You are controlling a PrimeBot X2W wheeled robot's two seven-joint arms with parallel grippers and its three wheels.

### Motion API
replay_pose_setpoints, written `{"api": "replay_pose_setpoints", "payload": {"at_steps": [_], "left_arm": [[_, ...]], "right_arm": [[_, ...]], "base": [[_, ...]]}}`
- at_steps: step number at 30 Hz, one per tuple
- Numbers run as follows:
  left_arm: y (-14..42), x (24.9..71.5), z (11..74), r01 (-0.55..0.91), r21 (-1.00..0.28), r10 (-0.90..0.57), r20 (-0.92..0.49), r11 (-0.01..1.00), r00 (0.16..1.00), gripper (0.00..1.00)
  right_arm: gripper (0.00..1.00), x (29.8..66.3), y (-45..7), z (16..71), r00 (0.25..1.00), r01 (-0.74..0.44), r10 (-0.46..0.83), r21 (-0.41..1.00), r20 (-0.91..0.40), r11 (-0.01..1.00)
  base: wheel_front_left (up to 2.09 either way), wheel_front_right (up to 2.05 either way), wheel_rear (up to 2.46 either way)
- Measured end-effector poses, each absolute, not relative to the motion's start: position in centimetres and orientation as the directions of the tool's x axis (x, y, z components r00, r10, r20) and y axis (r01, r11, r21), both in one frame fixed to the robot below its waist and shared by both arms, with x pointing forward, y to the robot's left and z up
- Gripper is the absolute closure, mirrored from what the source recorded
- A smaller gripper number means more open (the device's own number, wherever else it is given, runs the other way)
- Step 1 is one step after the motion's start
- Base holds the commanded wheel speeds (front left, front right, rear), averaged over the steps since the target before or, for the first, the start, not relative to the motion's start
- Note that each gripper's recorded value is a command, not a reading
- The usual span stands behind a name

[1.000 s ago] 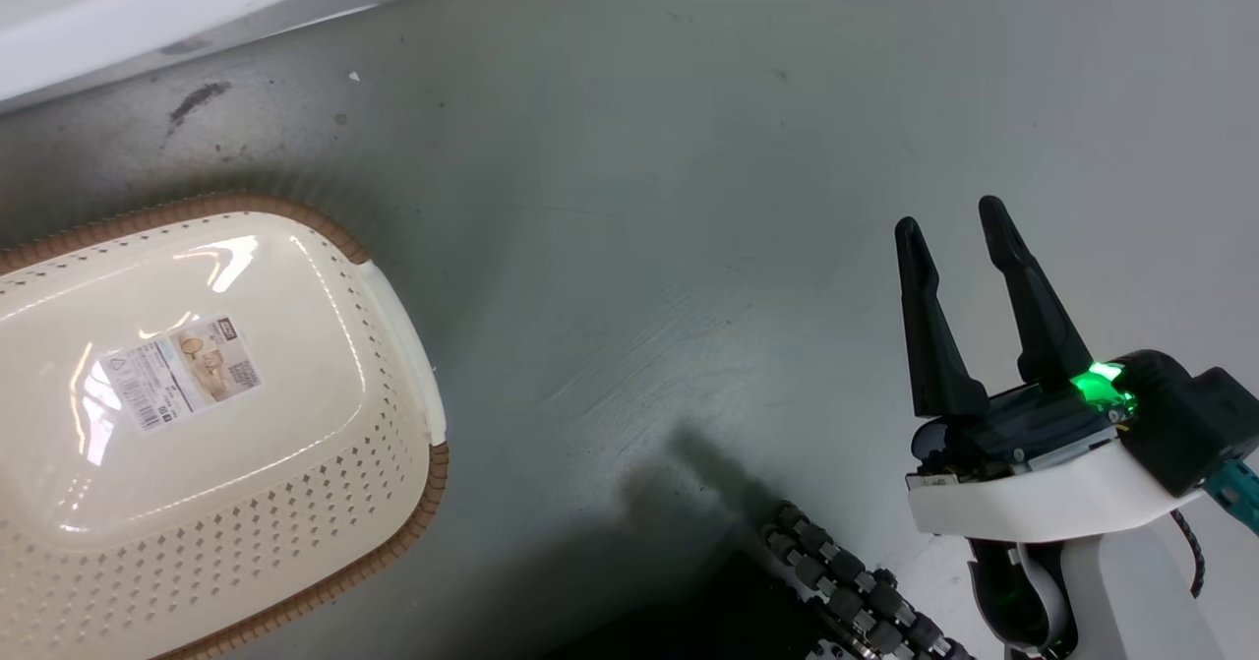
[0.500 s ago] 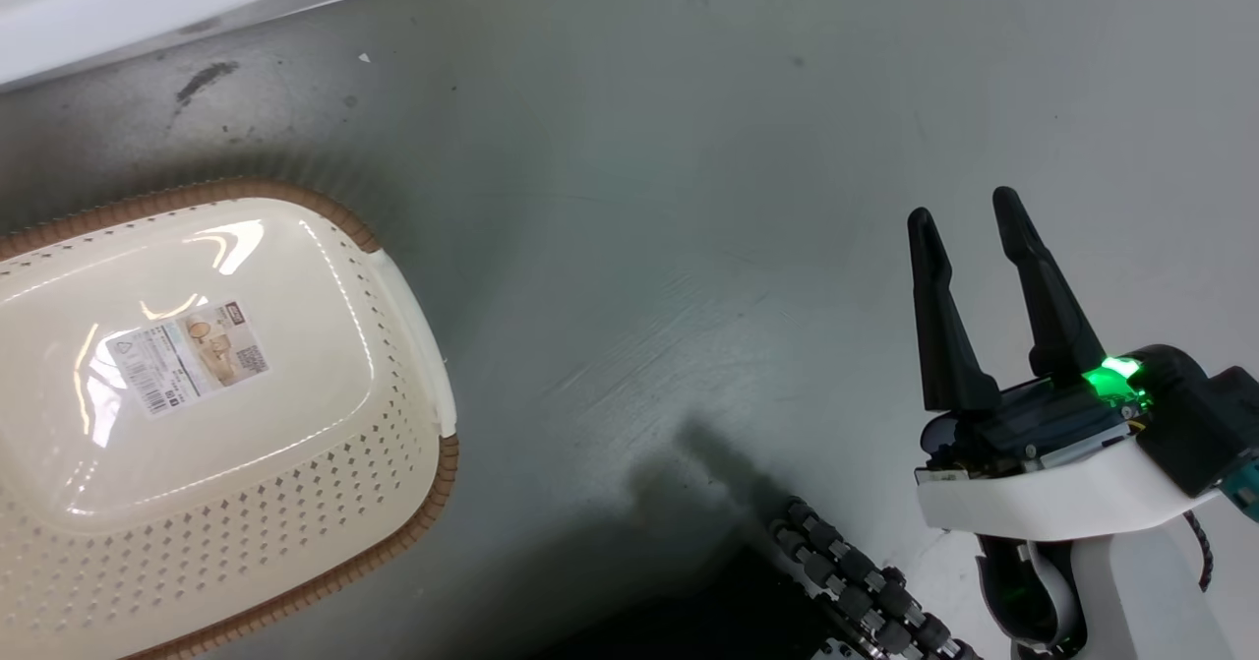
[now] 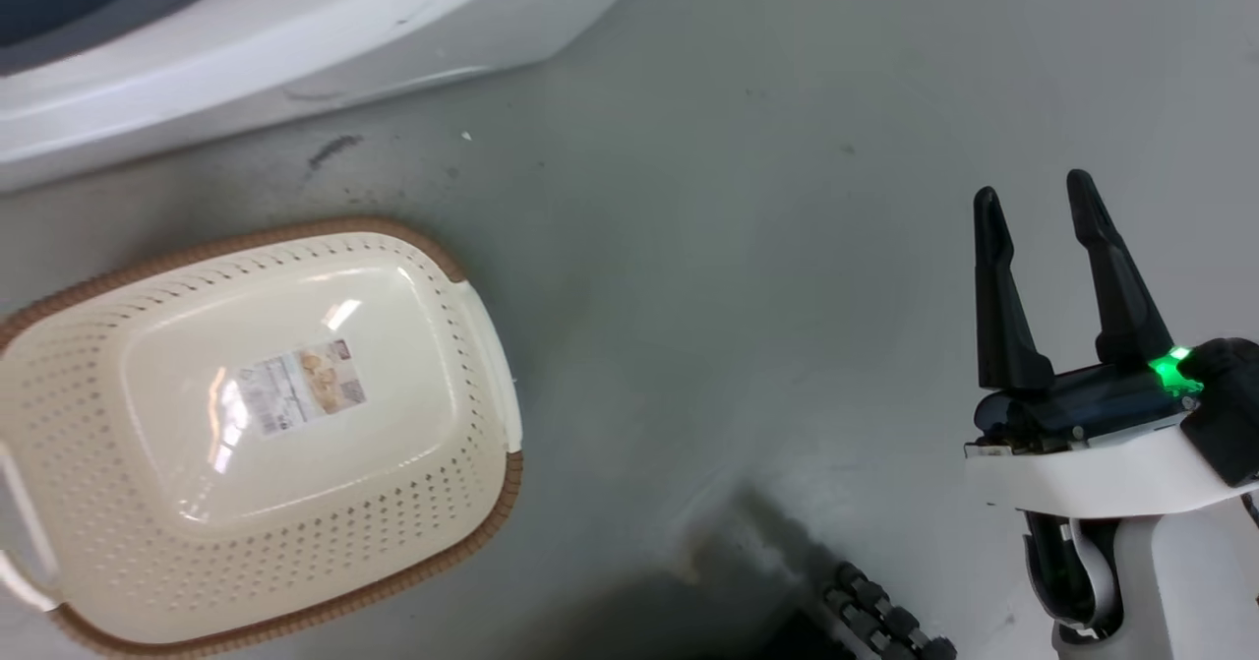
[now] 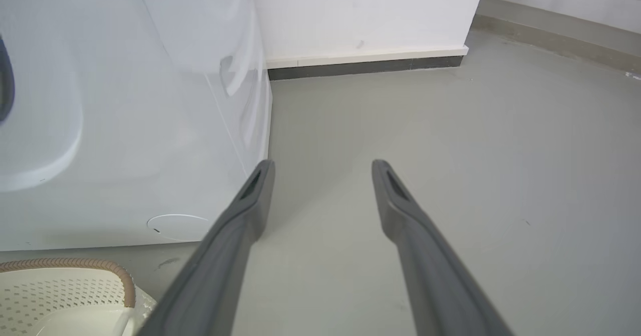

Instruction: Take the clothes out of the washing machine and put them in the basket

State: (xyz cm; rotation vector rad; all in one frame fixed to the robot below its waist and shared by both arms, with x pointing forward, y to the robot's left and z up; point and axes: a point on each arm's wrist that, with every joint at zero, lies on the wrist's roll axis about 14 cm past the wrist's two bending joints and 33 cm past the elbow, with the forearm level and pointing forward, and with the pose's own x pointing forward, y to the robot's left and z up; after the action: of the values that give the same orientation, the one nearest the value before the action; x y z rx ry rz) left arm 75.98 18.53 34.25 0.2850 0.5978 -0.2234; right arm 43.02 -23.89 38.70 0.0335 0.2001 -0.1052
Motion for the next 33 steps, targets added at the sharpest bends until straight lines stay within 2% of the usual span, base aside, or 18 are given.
{"api": "replay_pose_setpoints", "payload": {"at_steps": [3,4,9,21,27,33], "left_arm": [[17.5,74.7,35.7,0.308,0.189,-0.164,-0.537,0.932,0.827,1.0],[16.8,72.6,36.4,0.322,0.173,-0.198,-0.502,0.931,0.842,1.0],[15.6,69.0,38.7,0.343,0.152,-0.254,-0.417,0.927,0.872,1.0],[15.9,60.4,47.3,0.297,0.152,-0.27,-0.179,0.943,0.946,1.0],[16.3,56.1,54.1,0.255,0.164,-0.261,0.021,0.953,0.965,1.0],[16.4,51.0,59.8,0.226,0.147,-0.254,0.208,0.963,0.945,1.0]], "right_arm": [[0.0,43.3,-23.6,39.9,0.982,0.093,-0.09,0.016,-0.165,0.995],[0.0,43.3,-23.1,41.2,0.988,0.078,-0.075,0.017,-0.133,0.997],[0.0,42.7,-22.0,43.3,0.995,0.044,-0.042,0.018,-0.088,0.999],[0.0,39.5,-19.1,48.0,0.999,-0.034,0.033,0.03,0.015,0.999],[0.0,38.0,-18.2,49.9,0.996,-0.059,0.057,0.029,0.066,0.998],[0.0,36.7,-17.8,51.4,0.992,-0.074,0.07,0.03,0.108,0.997]], "base": [[0.0,0.0,0.0],[0.0,0.0,0.0],[0.0,0.0,0.0],[0.0,0.0,0.0],[0.0,0.0,0.0],[0.0,0.0,0.0]]}}
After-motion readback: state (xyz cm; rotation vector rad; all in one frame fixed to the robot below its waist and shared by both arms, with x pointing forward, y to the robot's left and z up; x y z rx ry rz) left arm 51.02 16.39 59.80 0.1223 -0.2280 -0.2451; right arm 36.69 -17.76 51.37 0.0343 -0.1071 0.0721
